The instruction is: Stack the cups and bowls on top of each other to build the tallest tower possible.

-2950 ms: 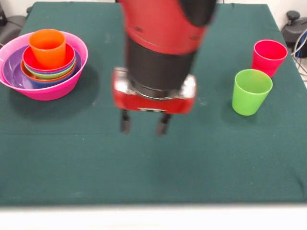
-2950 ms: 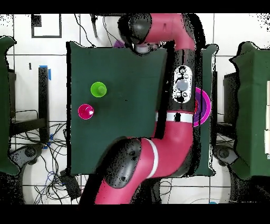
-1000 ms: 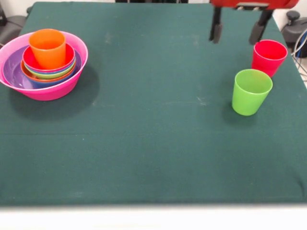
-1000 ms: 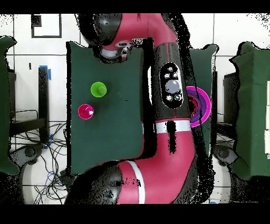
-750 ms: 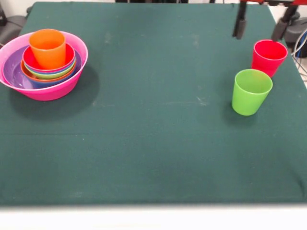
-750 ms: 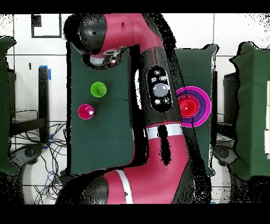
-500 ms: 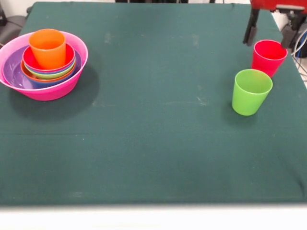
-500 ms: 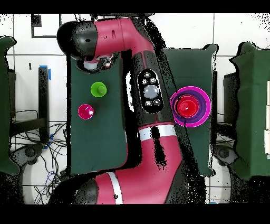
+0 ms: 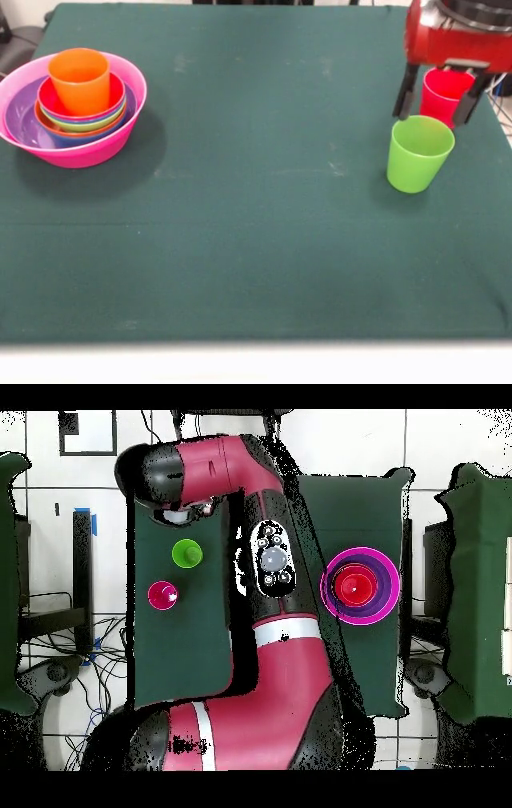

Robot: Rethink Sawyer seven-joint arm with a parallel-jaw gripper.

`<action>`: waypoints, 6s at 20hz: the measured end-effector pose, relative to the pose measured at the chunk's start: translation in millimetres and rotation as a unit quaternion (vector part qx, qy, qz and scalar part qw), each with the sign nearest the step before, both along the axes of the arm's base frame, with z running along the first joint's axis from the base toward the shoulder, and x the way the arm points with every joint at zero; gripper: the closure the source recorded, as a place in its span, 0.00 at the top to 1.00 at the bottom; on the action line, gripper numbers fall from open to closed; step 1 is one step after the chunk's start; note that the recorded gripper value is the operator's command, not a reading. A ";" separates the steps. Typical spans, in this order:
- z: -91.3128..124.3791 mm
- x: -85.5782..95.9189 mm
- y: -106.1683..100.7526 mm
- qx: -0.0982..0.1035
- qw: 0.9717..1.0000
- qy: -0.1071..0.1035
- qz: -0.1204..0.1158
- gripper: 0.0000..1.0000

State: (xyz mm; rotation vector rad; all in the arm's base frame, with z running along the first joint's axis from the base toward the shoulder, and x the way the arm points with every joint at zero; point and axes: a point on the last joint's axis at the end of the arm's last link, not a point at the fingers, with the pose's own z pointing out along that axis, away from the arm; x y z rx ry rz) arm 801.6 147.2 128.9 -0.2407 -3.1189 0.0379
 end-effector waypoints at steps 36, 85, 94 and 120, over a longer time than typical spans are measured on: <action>-99.5 -43.1 -58.5 -0.088 0.995 0.045 -0.012 1.00; -98.1 -36.6 50.1 -0.012 0.994 0.101 -0.034 1.00; -108.0 -40.3 50.4 -0.008 0.993 0.111 -0.043 1.00; -109.3 -62.4 59.3 -0.010 0.988 0.141 -0.067 1.00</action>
